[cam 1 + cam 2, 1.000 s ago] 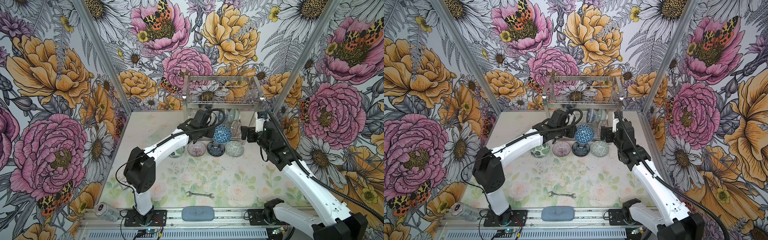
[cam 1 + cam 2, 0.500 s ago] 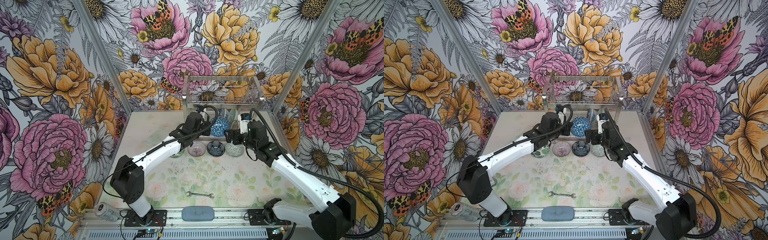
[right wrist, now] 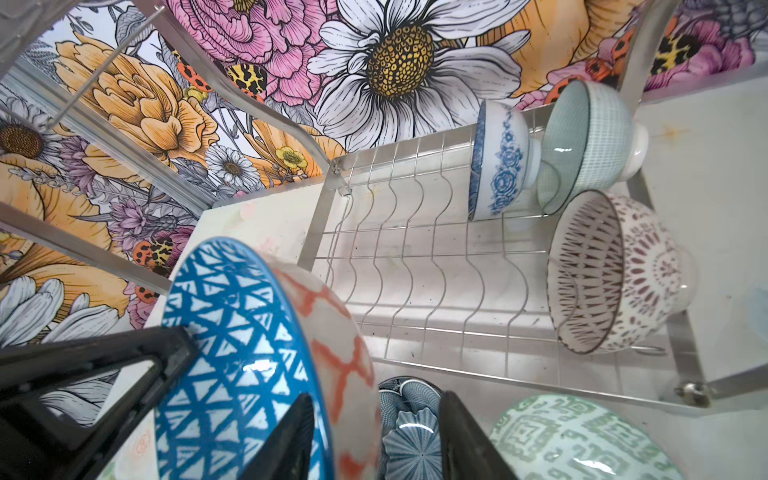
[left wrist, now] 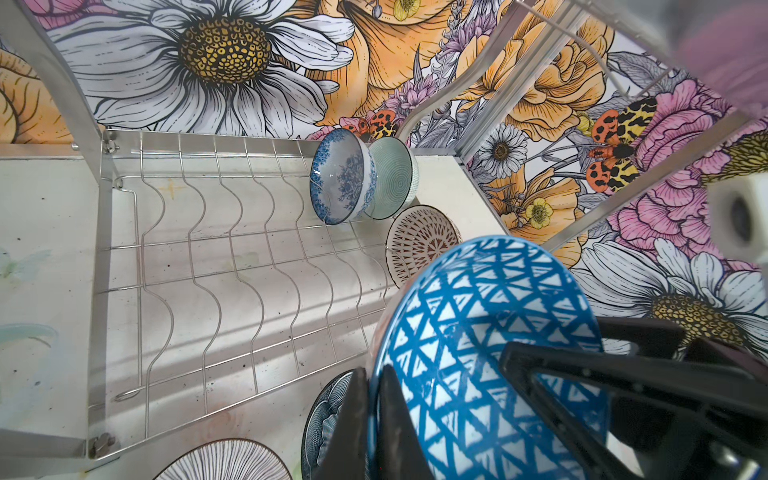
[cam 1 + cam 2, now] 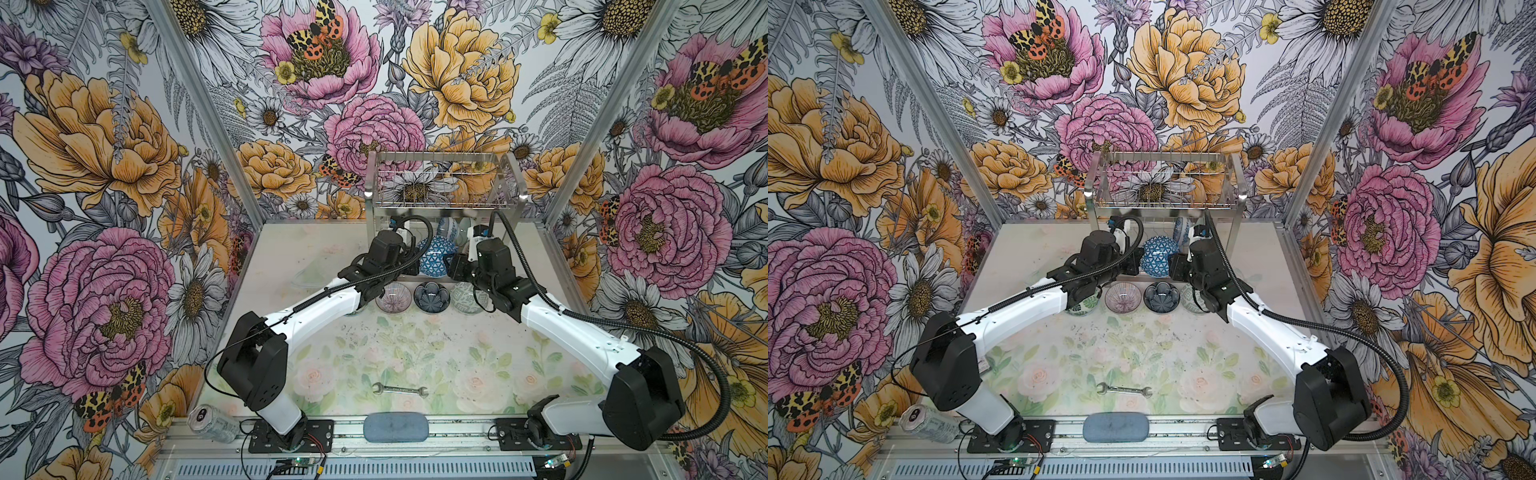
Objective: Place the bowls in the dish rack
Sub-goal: 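Close the right gripper on the bowl rim while the left gripper releases and withdraws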
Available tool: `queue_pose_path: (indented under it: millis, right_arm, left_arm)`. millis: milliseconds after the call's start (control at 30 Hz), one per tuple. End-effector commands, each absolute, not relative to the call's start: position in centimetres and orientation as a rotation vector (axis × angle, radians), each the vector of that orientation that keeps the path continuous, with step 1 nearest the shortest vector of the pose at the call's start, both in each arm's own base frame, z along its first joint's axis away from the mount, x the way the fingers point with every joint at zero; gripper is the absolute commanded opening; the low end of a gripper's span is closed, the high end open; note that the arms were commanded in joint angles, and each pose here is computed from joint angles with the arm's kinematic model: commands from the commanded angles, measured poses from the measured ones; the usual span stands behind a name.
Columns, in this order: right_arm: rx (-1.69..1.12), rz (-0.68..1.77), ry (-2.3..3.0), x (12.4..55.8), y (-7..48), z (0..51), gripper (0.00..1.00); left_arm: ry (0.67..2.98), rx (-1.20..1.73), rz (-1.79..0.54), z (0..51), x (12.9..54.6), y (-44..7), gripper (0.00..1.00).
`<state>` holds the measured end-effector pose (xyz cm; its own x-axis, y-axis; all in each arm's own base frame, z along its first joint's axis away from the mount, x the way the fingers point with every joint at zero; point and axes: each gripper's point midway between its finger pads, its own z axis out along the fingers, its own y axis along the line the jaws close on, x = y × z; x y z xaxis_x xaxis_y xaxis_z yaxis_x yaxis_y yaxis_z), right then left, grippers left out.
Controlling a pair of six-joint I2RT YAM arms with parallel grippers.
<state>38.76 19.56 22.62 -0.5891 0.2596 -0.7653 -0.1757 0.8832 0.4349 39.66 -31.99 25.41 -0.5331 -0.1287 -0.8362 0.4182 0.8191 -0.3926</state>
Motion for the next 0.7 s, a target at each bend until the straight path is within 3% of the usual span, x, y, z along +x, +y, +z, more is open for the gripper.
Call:
queue_pose_path:
  millis: [0, 100, 200, 300, 333, 400, 467, 533, 667]
  right_arm:
    - [0.085, 0.668, 2.062, 39.7, 21.0, 24.1, 0.43]
    - [0.08, 0.685, 2.063, 39.8, 21.7, 23.8, 0.28]
    - [0.081, 0.676, 2.055, 39.7, 21.6, 24.1, 0.02]
    - [0.088, 0.641, 2.036, 39.4, 20.9, 24.7, 0.0]
    - [0.088, 0.622, 2.034, 39.2, 20.5, 24.8, 0.0]
    - [0.09, 0.574, 2.025, 38.9, 19.6, 25.4, 0.0]
    - [0.097, 0.502, 2.017, 38.7, 18.4, 25.7, 0.0]
    - [0.103, 0.43, 2.014, 38.6, 17.4, 25.6, 0.0]
    - [0.143, 0.242, 2.014, 39.2, 15.0, 24.9, 0.0]
  left_arm:
    - [1.876, 0.161, -0.783, 30.1, 39.4, -32.1, 0.0]
    - [1.869, 0.17, -0.783, 30.4, 39.2, -32.2, 0.0]
    - [1.873, 0.175, -0.775, 30.4, 38.9, -32.1, 0.0]
    - [1.884, 0.181, -0.753, 30.8, 38.4, -31.5, 0.0]
    - [1.889, 0.191, -0.739, 31.0, 38.1, -31.1, 0.06]
    - [1.913, 0.22, -0.695, 31.5, 37.4, -30.2, 0.37]
    - [1.947, 0.259, -0.63, 32.1, 36.7, -28.6, 0.75]
    - [1.975, 0.29, -0.559, 33.0, 36.1, -26.5, 0.97]
    - [2.016, 0.311, -0.432, 33.8, 35.2, -21.8, 0.99]
